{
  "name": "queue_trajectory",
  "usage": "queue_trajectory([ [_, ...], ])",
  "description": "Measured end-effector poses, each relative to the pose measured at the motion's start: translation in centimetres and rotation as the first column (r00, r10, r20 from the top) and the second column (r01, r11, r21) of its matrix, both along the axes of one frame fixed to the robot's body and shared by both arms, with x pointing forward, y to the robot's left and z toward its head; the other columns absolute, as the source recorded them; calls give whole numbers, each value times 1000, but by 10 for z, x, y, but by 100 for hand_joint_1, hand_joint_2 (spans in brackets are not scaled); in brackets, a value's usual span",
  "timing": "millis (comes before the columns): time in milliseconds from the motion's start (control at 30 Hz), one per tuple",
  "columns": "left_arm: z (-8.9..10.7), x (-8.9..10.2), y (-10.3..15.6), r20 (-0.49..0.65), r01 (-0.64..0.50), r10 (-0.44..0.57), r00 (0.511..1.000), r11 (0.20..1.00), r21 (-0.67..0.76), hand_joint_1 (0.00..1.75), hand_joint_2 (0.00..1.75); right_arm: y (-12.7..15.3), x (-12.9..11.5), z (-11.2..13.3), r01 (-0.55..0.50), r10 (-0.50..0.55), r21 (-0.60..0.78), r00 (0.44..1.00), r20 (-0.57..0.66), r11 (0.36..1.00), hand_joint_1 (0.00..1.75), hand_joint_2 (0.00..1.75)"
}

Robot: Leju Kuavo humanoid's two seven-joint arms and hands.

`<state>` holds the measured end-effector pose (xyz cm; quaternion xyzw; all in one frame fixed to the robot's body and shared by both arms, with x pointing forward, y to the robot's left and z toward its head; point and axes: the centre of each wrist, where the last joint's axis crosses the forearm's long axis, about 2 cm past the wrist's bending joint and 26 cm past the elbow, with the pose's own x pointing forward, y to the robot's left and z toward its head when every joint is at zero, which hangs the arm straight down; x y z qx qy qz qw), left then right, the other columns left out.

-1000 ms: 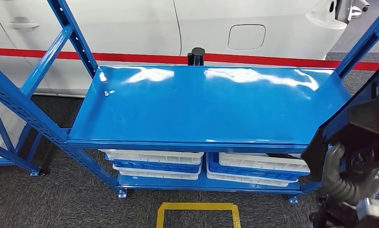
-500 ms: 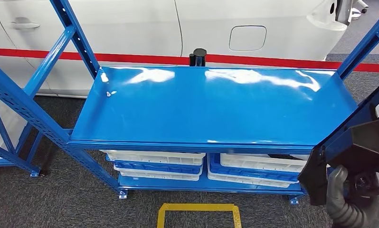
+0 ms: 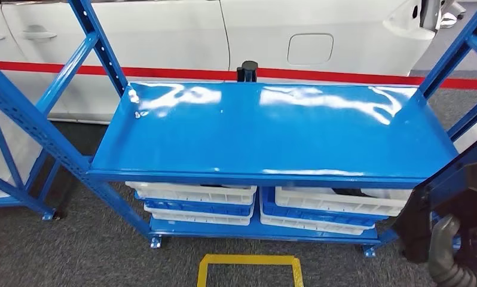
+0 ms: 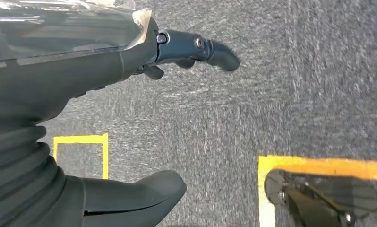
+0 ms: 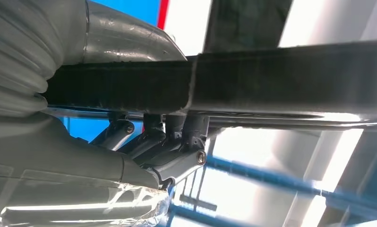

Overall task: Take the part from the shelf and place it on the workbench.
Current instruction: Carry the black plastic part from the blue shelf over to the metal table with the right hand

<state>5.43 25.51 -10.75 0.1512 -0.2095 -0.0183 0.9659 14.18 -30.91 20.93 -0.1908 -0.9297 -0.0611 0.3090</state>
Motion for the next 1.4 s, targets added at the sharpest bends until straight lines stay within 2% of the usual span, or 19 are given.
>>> queue_trajectory([
  [167, -1, -6, 0, -22, 5, -5, 1000, 1000, -8, 0, 175, -3, -2, 2, 30, -30, 14, 1000, 7, 999, 175, 175],
  [433, 0, -2, 0, -17, 7, -7, 1000, 1000, -8, 0, 175, -7, -5, 3, 67, -67, 29, 998, 7, 997, 175, 175],
  [1400, 0, -4, -2, -20, 15, -15, 1000, 1000, -10, 0, 175, -9, -7, 5, 86, -87, 34, 996, 13, 996, 175, 175],
])
